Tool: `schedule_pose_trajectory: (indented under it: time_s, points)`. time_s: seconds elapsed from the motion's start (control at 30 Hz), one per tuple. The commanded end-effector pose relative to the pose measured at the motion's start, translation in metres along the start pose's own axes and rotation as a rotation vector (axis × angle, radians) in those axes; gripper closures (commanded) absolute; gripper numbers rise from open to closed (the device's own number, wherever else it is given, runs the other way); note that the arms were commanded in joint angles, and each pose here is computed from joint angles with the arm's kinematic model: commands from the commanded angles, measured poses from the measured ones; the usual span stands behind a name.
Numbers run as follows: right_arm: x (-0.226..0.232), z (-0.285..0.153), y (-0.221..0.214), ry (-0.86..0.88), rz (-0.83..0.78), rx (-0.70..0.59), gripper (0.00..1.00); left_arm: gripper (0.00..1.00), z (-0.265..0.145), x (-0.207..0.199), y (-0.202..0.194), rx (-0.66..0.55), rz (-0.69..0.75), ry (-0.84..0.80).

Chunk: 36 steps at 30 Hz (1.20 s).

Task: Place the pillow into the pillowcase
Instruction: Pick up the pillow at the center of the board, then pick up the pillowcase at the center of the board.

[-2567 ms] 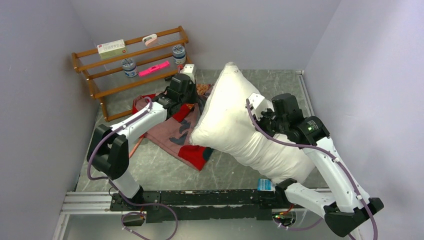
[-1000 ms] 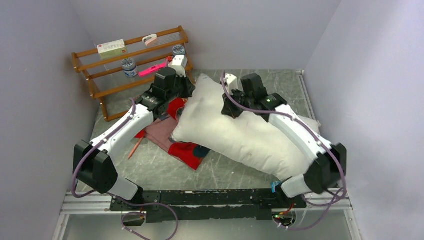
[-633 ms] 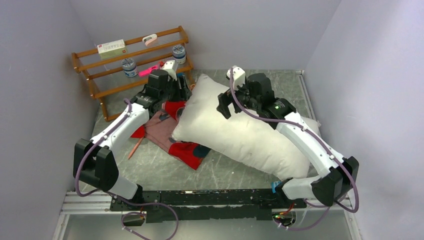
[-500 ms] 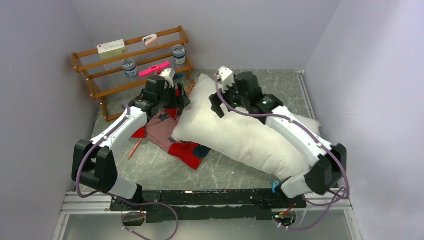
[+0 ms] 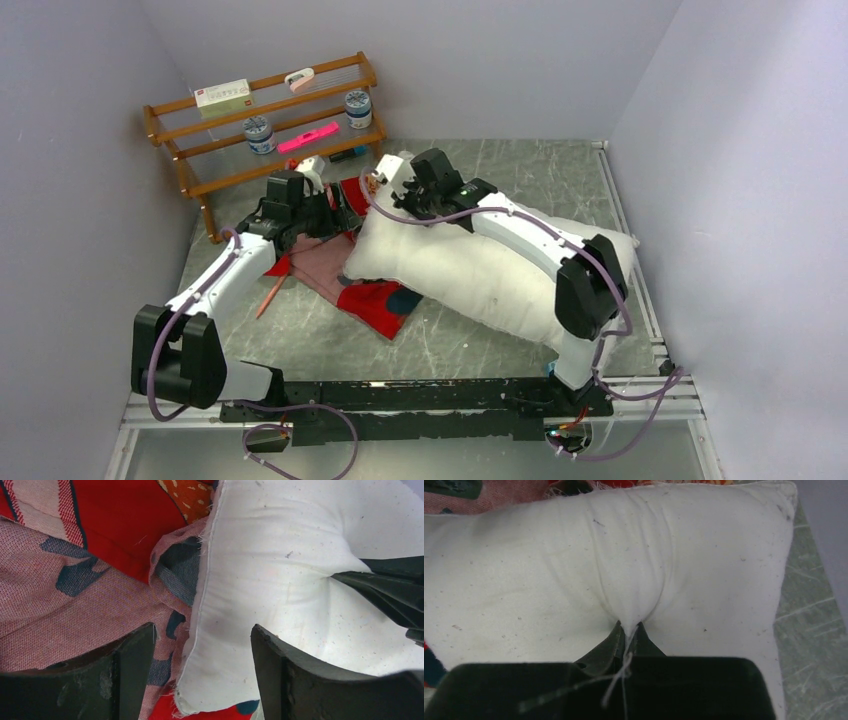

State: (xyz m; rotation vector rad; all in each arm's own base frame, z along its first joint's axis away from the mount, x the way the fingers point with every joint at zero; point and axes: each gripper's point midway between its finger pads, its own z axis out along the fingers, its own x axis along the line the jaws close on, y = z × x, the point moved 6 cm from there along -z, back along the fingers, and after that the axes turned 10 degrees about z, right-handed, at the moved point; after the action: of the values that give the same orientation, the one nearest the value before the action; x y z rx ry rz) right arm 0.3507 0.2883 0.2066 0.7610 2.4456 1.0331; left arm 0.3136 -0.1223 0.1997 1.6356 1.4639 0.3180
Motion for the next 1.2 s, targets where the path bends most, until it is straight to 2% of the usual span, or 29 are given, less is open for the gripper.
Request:
schedule_pose_trajectory:
  time_s: [0.0, 0.3, 0.4, 0.5, 0.63, 0.77, 0.9, 0.97, 1.17]
  points:
    - [-0.013, -0.039, 0.011, -0.106, -0.008, -0.055, 1.0, 0.27, -0.003, -0.004, 0.01, -0.034, 0.062, -0.043]
    - [-0.022, -0.169, 0.005, -0.218, 0.05, -0.258, 1.0, 0.28, 0.0, -0.014, 0.034, -0.148, 0.275, -0.153]
    - [-0.029, -0.216, 0.0, -0.252, 0.08, -0.348, 1.0, 0.26, 0.006, -0.011, 0.034, -0.138, 0.31, -0.151]
    - [-0.034, -0.246, -0.004, -0.294, 0.096, -0.376, 1.0, 0.25, 0.02, -0.007, 0.032, -0.108, 0.327, -0.157]
    - [-0.031, -0.264, -0.004, -0.293, 0.093, -0.399, 1.0, 0.25, 0.051, 0.005, 0.029, -0.072, 0.374, -0.155]
    - [-0.023, -0.28, 0.003, -0.257, 0.082, -0.485, 1.0, 0.27, 0.079, 0.017, 0.023, -0.02, 0.545, -0.204]
    - [-0.021, -0.288, 0.007, -0.252, 0.078, -0.518, 1.0, 0.27, 0.092, 0.032, 0.024, -0.017, 0.629, -0.133]
    - [-0.02, -0.29, 0.008, -0.251, 0.075, -0.523, 1.0, 0.27, 0.099, 0.032, 0.025, -0.04, 0.659, -0.152]
    - [-0.02, -0.294, 0.011, -0.252, 0.062, -0.534, 1.0, 0.34, 0.119, 0.038, 0.015, 0.037, 0.684, -0.2]
